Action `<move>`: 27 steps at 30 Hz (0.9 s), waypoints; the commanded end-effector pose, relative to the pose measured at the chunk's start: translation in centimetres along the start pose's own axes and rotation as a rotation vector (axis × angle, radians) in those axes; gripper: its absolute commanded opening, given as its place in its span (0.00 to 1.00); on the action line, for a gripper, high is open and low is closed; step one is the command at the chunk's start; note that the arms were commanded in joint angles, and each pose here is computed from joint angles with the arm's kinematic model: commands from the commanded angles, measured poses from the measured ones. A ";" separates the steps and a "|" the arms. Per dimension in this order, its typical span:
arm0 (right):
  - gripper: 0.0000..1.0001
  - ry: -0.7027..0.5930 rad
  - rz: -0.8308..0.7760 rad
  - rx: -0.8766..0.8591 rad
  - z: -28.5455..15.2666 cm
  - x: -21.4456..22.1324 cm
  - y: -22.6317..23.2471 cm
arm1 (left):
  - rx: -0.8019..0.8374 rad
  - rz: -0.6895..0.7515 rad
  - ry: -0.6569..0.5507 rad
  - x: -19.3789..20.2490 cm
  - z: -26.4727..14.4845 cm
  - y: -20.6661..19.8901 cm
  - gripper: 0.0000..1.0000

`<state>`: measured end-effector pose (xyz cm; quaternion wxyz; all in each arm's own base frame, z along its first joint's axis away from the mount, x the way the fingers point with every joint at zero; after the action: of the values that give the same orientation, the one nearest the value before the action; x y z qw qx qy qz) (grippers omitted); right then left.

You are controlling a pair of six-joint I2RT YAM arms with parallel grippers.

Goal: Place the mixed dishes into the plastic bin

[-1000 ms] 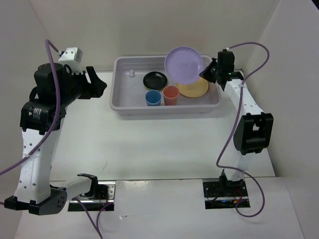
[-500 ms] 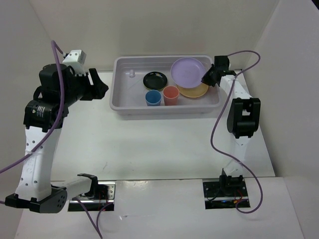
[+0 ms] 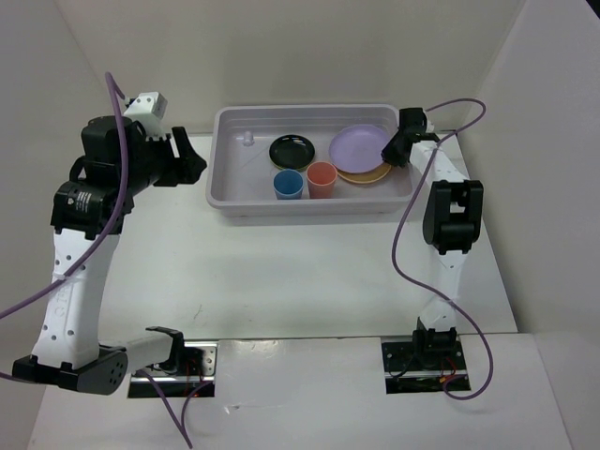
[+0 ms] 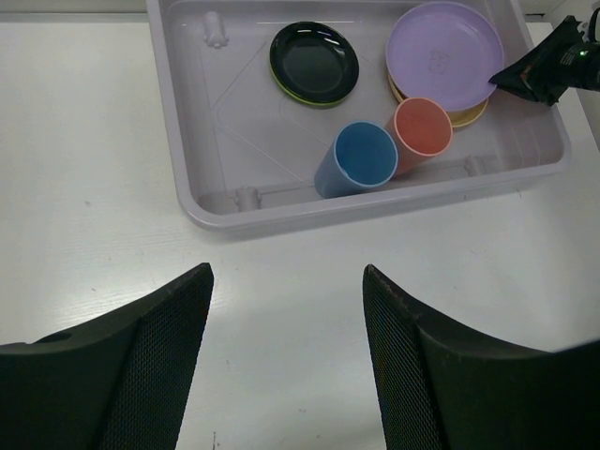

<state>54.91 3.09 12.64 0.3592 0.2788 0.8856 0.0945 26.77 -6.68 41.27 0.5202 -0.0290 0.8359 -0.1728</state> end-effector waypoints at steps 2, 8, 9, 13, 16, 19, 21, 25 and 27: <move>0.15 -0.061 -0.007 0.069 -0.3 -1.3 -0.1 | 0.024 0.016 -0.032 -0.7 0.2 -0.2 0.72; 0.29 -0.074 -0.017 0.104 -0.1 -1.5 -0.7 | 0.042 0.017 -0.030 -1.1 0.4 -0.6 0.72; 0.33 -0.081 -0.016 0.099 -0.2 -1.8 -0.5 | 0.042 0.017 -0.030 -1.1 0.4 -0.6 0.72; 0.43 -0.136 -0.030 0.056 -2.6 -3.3 1.5 | 0.045 0.019 -0.039 -1.3 0.2 -0.7 0.72; 0.47 -0.199 -0.043 0.008 -6.0 -5.1 3.7 | 0.056 0.020 -0.044 -1.6 0.0 -0.9 0.72; 0.60 -0.255 -0.071 -0.047 -10.1 -6.6 5.7 | 0.062 0.019 -0.033 -1.5 0.2 -1.0 0.72; 0.78 -0.313 -0.080 -0.097 -14.2 -8.0 7.0 | 0.068 0.018 -0.022 -1.3 0.1 -1.1 0.72; 1.00 -0.366 -0.111 -0.198 -20.1 -7.7 8.0 | 0.071 0.010 -0.030 -1.4 -0.2 -1.2 0.72; 1.00 -0.356 -0.136 -0.315 -23.6 -6.4 8.2 | 0.078 0.009 -0.017 -0.8 -0.3 -1.2 0.72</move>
<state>50.12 6.09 29.78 0.4958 0.2143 0.8352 0.1035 27.29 -7.39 41.03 0.5081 -0.0176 0.8398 -0.1904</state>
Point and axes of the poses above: each gripper's point midway between its finger pads, its own z axis out along the fingers, its own y axis along the line the jaws close on, x = y × z, the point moved 4 cm from there along -z, back along the fingers, and after that the axes turned 5 degrees about -z, right-handed, at the moved point
